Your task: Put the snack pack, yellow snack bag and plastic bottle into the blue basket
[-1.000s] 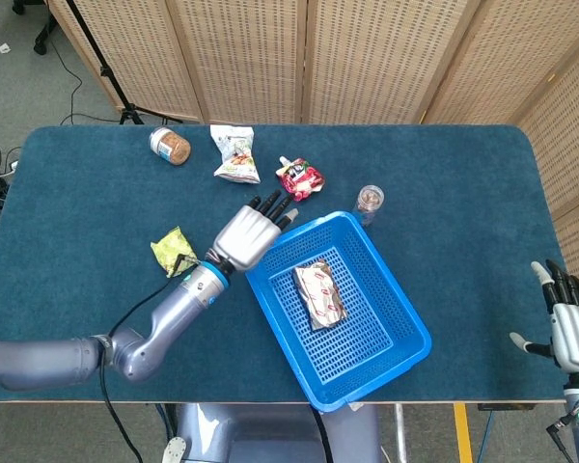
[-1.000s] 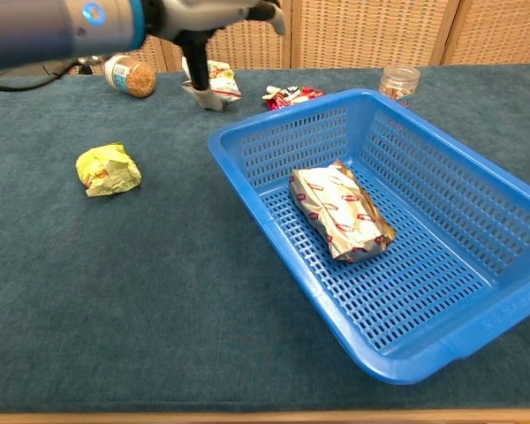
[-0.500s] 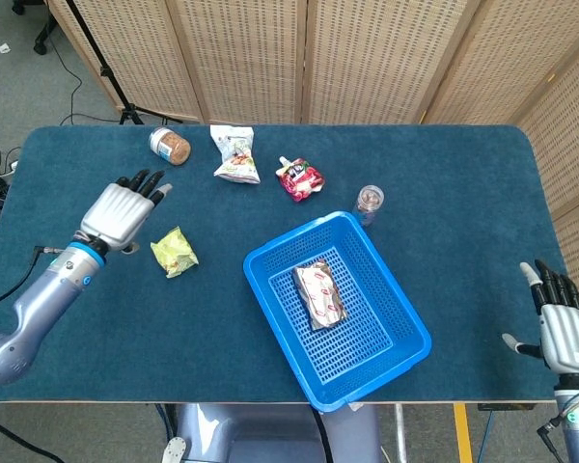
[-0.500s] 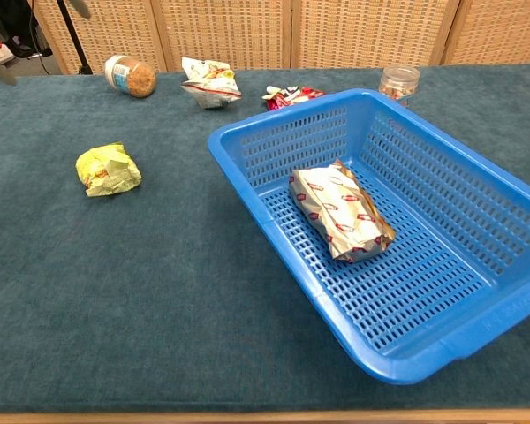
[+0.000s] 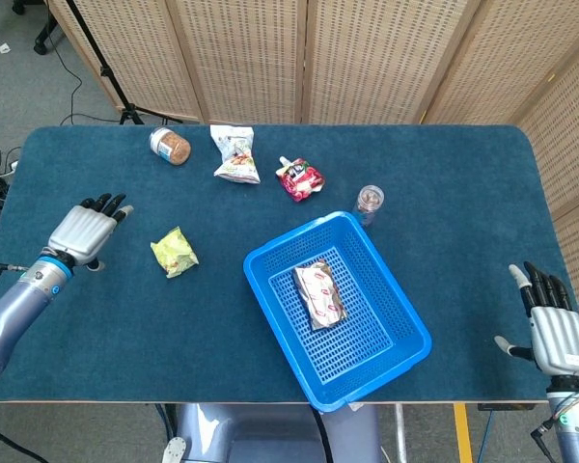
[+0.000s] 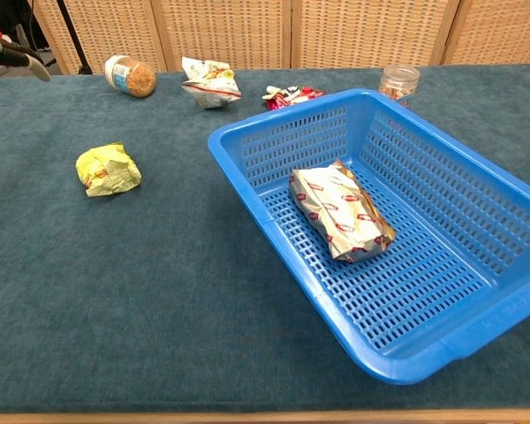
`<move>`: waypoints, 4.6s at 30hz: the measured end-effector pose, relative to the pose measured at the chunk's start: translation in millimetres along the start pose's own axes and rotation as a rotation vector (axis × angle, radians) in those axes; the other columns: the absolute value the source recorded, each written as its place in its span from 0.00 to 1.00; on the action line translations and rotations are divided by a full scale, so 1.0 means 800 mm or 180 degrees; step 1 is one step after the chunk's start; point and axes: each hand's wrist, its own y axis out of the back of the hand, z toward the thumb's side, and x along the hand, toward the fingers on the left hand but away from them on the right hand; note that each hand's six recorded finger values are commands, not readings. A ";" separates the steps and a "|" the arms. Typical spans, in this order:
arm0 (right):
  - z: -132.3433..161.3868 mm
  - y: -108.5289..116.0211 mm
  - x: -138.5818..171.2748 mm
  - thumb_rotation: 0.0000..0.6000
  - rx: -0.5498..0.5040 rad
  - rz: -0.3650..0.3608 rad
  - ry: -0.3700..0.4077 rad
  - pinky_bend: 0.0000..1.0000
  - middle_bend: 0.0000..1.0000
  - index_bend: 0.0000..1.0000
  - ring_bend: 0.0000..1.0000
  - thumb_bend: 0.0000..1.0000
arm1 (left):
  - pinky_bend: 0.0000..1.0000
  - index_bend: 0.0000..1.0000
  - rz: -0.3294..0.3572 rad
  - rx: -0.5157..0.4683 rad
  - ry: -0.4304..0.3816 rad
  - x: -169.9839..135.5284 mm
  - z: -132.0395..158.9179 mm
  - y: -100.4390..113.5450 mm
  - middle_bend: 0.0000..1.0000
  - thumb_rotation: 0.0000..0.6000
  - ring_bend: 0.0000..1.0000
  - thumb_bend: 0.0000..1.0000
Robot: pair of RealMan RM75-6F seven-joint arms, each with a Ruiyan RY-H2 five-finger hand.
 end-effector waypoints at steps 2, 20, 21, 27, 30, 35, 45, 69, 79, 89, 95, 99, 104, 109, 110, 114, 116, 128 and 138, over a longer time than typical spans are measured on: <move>0.000 0.000 0.000 1.00 -0.0005 0.0006 0.0000 0.02 0.00 0.00 0.00 0.10 | 0.17 0.06 -0.0035 0.0010 -0.0063 0.009 0.012 -0.010 0.00 1.00 0.00 0.05; -0.004 0.001 0.000 1.00 -0.0050 0.0012 -0.0006 0.02 0.00 0.00 0.00 0.10 | 0.15 0.06 -0.0033 0.0106 -0.0288 0.063 0.085 -0.036 0.00 1.00 0.00 0.06; -0.004 0.001 0.000 1.00 -0.0051 0.0014 -0.0004 0.02 0.00 0.00 0.00 0.10 | 0.15 0.06 -0.0038 0.0096 -0.0279 0.067 0.086 -0.037 0.00 1.00 0.00 0.06; -0.006 0.002 0.000 1.00 -0.0061 0.0013 -0.0027 0.02 0.00 0.00 0.00 0.10 | 0.15 0.11 -0.0028 0.0096 -0.0281 0.083 0.103 -0.044 0.00 1.00 0.00 0.07; -0.008 0.002 0.000 1.00 -0.0065 0.0021 -0.0036 0.02 0.00 0.00 0.00 0.10 | 0.15 0.25 0.0053 0.0093 -0.0265 0.089 0.111 -0.046 0.00 1.00 0.01 0.09; -0.007 0.004 0.000 1.00 -0.0068 -0.0010 -0.0027 0.02 0.00 0.00 0.00 0.10 | 0.21 0.40 0.0223 0.0100 -0.0241 0.099 0.128 -0.053 0.07 1.00 0.10 0.12; -0.009 0.005 0.000 1.00 -0.0078 -0.0019 -0.0036 0.02 0.00 0.00 0.00 0.10 | 0.35 0.68 0.0475 0.0183 -0.0229 0.101 0.140 -0.059 0.29 1.00 0.29 0.26; -0.007 0.010 0.003 1.00 -0.0130 -0.0043 -0.0018 0.02 0.00 0.00 0.00 0.10 | 0.42 0.85 0.1453 -0.0052 -0.0268 0.061 0.128 0.048 0.43 1.00 0.41 0.34; -0.008 0.016 0.006 1.00 -0.0194 -0.0080 -0.0006 0.02 0.00 0.00 0.00 0.10 | 0.43 0.85 0.2106 -0.0297 -0.0740 0.016 0.197 0.128 0.43 1.00 0.41 0.34; -0.012 0.025 0.011 1.00 -0.0270 -0.0135 -0.0001 0.02 0.00 0.00 0.00 0.10 | 0.43 0.85 0.2525 -0.0415 -0.1436 -0.033 0.300 0.155 0.43 1.00 0.41 0.33; -0.017 0.034 0.014 1.00 -0.0312 -0.0198 -0.0024 0.02 0.00 0.00 0.00 0.10 | 0.43 0.85 0.2509 -0.0409 -0.1608 -0.035 0.343 0.151 0.43 1.00 0.41 0.32; -0.021 0.037 0.015 1.00 -0.0339 -0.0220 -0.0054 0.02 0.00 0.00 0.00 0.10 | 0.43 0.83 0.2409 -0.0375 -0.1597 -0.025 0.363 0.144 0.42 1.00 0.41 0.30; -0.027 0.041 0.015 1.00 -0.0376 -0.0255 -0.0090 0.02 0.00 0.00 0.00 0.10 | 0.43 0.61 0.2272 -0.0236 -0.1456 -0.009 0.377 0.134 0.27 1.00 0.41 0.26; -0.034 0.043 0.015 1.00 -0.0402 -0.0266 -0.0129 0.02 0.00 0.00 0.00 0.10 | 0.41 0.36 0.2096 -0.0298 -0.1365 0.003 0.390 0.122 0.05 1.00 0.24 0.22; -0.034 0.043 0.015 1.00 -0.0404 -0.0264 -0.0130 0.02 0.00 0.00 0.00 0.10 | 0.38 0.31 0.2056 -0.0301 -0.1346 0.006 0.390 0.119 0.01 1.00 0.18 0.21; -0.034 0.042 0.014 1.00 -0.0405 -0.0253 -0.0129 0.02 0.00 0.00 0.00 0.10 | 0.27 0.18 0.1889 -0.0281 -0.1248 0.015 0.393 0.111 0.00 1.00 0.07 0.17; -0.034 0.041 0.014 1.00 -0.0403 -0.0246 -0.0131 0.02 0.00 0.00 0.00 0.10 | 0.26 0.15 0.1837 -0.0311 -0.1211 0.018 0.394 0.110 0.00 1.00 0.07 0.16; -0.034 0.038 0.012 1.00 -0.0369 -0.0219 -0.0148 0.02 0.00 0.00 0.00 0.10 | 0.24 0.11 0.1735 -0.0639 -0.0965 0.010 0.335 0.108 0.00 1.00 0.07 0.15; -0.028 0.031 0.009 1.00 -0.0267 -0.0182 -0.0144 0.02 0.00 0.00 0.00 0.10 | 0.21 0.11 0.1758 -0.0895 -0.0342 -0.038 0.171 0.070 0.00 1.00 0.05 0.15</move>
